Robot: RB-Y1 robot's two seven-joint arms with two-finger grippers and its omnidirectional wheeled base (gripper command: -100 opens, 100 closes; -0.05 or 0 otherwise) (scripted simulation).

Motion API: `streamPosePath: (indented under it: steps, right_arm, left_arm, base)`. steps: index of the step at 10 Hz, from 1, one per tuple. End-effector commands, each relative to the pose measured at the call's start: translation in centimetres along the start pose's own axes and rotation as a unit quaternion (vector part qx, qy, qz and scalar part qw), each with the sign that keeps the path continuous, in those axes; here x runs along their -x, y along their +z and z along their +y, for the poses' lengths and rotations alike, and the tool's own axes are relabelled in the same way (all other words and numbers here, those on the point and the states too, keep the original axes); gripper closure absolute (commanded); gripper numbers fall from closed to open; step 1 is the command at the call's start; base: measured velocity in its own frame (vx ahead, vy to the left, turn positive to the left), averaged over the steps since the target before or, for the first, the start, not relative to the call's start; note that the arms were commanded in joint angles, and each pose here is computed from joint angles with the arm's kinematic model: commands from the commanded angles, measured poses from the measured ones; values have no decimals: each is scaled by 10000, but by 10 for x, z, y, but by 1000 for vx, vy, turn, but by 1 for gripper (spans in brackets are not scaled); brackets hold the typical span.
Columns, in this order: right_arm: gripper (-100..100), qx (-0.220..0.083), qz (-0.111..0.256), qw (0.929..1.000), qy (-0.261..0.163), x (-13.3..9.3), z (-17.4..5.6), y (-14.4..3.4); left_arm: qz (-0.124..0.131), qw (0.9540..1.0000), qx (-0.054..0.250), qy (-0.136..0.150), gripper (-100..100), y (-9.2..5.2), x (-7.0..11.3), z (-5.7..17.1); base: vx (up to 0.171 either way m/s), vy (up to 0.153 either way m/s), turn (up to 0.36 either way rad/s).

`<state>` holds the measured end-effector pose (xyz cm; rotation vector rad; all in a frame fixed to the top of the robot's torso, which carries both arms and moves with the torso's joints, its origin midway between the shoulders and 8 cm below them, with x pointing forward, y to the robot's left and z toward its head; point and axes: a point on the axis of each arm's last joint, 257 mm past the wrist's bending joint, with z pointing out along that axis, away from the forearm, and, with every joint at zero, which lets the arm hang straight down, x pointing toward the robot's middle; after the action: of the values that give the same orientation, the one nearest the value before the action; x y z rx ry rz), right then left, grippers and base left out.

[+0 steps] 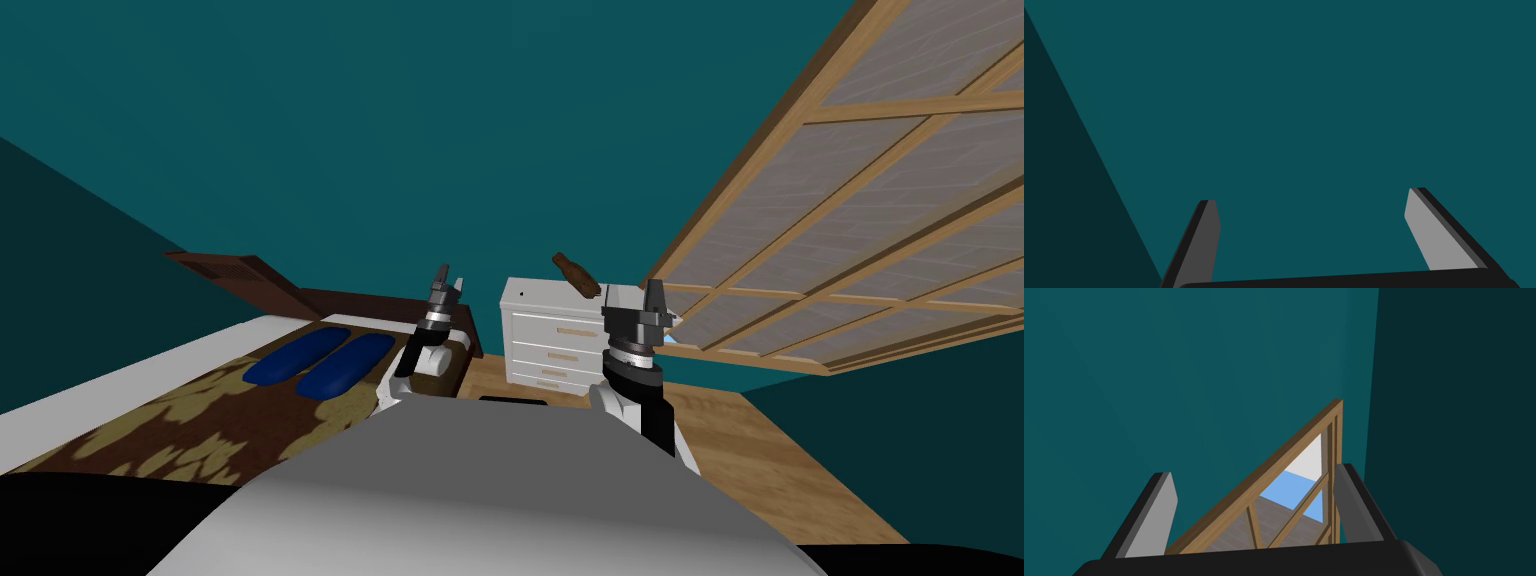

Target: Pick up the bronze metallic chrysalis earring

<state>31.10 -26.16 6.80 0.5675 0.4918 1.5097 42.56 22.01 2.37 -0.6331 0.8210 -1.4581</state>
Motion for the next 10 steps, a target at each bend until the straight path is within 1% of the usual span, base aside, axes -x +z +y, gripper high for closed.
streamPosePath:
  steps: [1, 2, 3, 4, 5, 6, 7, 8, 9, 10]
  right_arm:
    - [0, 0, 0, 10000, 0, 0, 0, 0]
    - [0, 0, 0, 10000, 0, 0, 0, 0]
    - [0, 0, 0, 10000, 0, 0, 0, 0]
    - [0, 0, 0, 10000, 0, 0, 0, 0]
    - [0, 0, 0, 10000, 0, 0, 0, 0]
    - [0, 0, 0, 10000, 0, 0, 0, 0]
    - [0, 0, 0, 10000, 0, 0, 0, 0]
    - [0, 0, 0, 10000, 0, 0, 0, 0]
    - [0, 0, 0, 10000, 0, 0, 0, 0]
    - [0, 0, 0, 10000, 0, 0, 0, 0]
  left_arm:
    - [72, 9998, 195, -24, -100, 6, -4, 12]
    - [202, 9993, 314, -62, -100, 15, -11, 23]
    - [218, 9988, 426, -62, -100, 18, -12, 28]
    - [345, 9976, 595, -83, -100, 24, -19, 41]
    - [370, 9972, 643, -83, -100, 29, -21, 42]
    - [373, 9966, 727, -80, -100, 29, -21, 47]
    - [511, 9951, 842, -86, -100, 38, -28, 57]
    - [531, 9939, 960, -79, -100, 40, -30, 62]
    - [533, 9935, 1007, -76, -100, 40, -30, 64]
    - [667, 9907, 1188, -61, -100, 47, -36, 78]
  base:
    - [14, 20, -10]
    - [14, 15, -12]
    - [13, 13, -8]
    - [18, 14, -11]
    - [17, 14, -10]
    - [9, 8, -1]
    - [15, 9, -9]
    - [13, 11, -10]
    - [5, 5, -2]
    - [10, 8, -9]
